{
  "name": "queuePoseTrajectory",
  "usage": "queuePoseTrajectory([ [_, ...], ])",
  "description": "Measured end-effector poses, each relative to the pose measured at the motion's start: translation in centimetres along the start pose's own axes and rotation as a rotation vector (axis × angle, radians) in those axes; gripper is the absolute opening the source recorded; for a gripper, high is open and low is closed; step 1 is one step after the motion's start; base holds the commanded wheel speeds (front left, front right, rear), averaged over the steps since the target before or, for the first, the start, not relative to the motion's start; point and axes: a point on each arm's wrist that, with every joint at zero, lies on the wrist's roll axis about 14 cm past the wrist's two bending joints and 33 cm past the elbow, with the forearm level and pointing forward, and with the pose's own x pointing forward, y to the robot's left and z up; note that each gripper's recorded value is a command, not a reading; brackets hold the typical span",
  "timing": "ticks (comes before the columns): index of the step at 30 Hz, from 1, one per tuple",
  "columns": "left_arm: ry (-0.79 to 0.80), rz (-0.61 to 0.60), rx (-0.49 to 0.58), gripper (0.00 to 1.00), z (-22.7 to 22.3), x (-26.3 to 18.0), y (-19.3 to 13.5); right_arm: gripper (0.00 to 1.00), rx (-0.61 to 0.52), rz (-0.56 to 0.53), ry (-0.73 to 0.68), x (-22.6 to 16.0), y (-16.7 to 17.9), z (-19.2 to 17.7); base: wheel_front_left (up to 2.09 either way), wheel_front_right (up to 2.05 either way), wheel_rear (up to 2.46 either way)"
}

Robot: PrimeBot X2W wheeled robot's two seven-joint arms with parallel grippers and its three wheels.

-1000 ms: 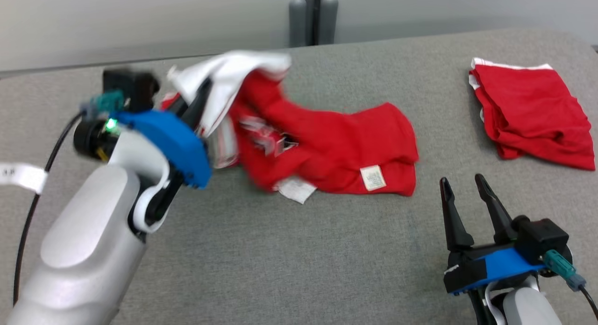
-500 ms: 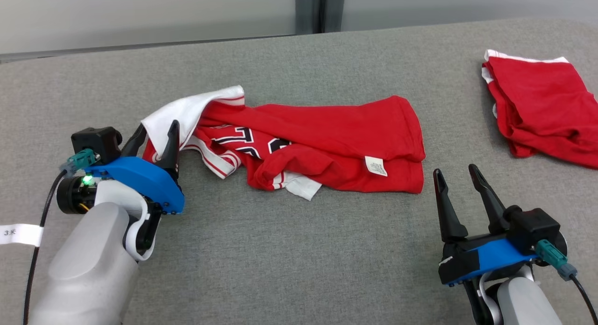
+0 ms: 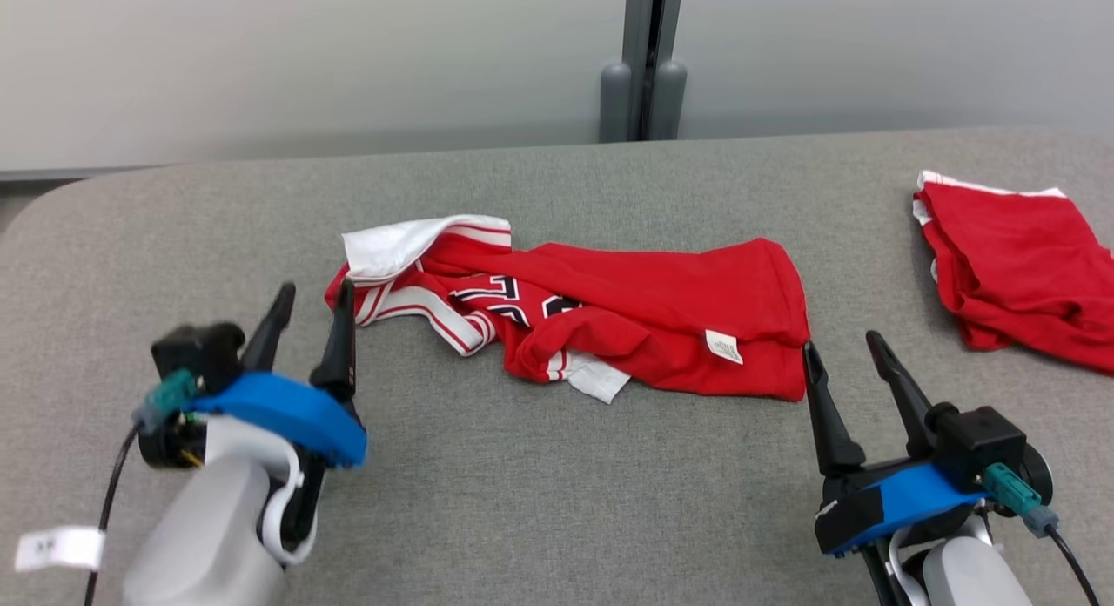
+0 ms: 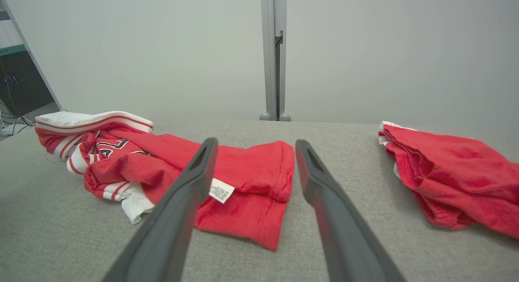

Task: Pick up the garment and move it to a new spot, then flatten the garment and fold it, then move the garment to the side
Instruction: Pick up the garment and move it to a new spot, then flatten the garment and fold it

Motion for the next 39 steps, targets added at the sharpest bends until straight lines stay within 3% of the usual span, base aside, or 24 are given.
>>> queuePoseTrajectory([
  [7,-0.072,0.079,-0.056,1.0,-0.3,-4.6,-0.2,1.0,0.001,0.011,0.012,-1.9,0.7,-0.2,0.0,0.0,0.0],
  [16,-0.047,0.121,-0.044,1.0,-3.1,-9.4,-1.4,1.0,0.029,0.028,0.029,-3.2,1.6,-0.6,0.0,0.0,0.0],
  [39,-0.038,0.167,-0.063,1.0,-3.7,-10.5,-0.4,1.0,0.059,0.021,0.068,-3.5,1.5,-2.0,0.0,0.0,0.0],
])
